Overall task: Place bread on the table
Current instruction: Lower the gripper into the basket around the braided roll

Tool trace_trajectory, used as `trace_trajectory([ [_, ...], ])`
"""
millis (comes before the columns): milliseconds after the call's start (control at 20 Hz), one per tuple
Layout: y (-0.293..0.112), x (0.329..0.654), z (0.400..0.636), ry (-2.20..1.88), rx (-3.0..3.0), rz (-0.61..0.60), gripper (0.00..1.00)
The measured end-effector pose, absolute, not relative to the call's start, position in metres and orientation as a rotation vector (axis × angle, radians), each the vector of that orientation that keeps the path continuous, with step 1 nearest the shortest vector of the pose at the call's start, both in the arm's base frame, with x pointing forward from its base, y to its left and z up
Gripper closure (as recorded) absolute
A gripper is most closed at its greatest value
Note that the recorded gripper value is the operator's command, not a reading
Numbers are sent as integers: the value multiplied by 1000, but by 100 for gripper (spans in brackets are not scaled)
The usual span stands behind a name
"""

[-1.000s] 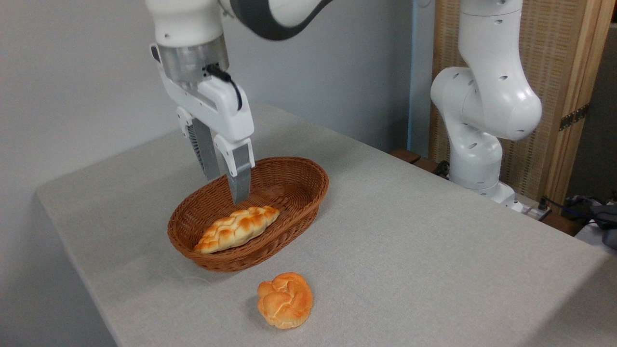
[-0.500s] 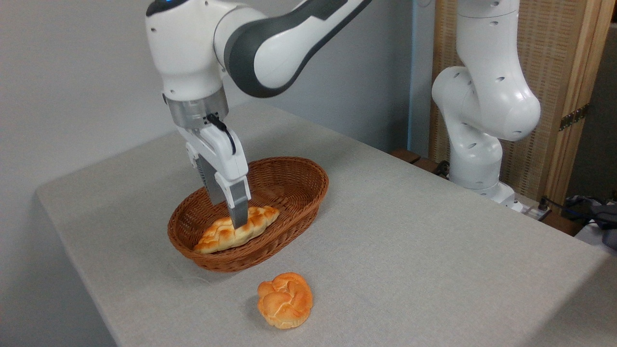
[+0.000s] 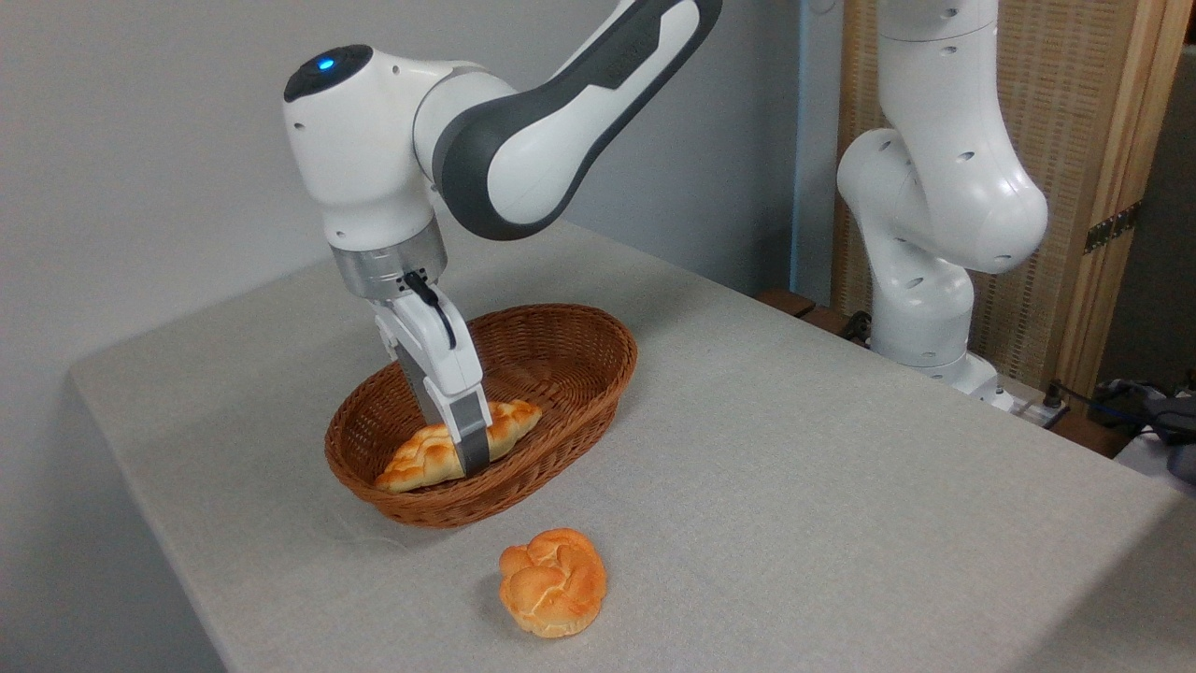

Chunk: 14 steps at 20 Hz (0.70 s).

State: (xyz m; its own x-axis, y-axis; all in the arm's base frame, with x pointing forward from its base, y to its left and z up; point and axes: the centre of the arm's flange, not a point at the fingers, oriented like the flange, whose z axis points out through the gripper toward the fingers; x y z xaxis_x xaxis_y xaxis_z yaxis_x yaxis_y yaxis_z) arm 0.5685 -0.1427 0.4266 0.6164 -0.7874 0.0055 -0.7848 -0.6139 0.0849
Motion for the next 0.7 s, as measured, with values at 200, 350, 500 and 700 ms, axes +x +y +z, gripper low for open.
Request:
trace_trajectory([
  [200, -143, 569, 425, -1349, 2753, -56, 18],
  [350, -145, 568, 422, -1355, 2750, -62, 55],
  [500, -150, 568, 420, -1368, 2743, -70, 58],
  [700, -152, 567, 419, -1371, 2741, -72, 58],
])
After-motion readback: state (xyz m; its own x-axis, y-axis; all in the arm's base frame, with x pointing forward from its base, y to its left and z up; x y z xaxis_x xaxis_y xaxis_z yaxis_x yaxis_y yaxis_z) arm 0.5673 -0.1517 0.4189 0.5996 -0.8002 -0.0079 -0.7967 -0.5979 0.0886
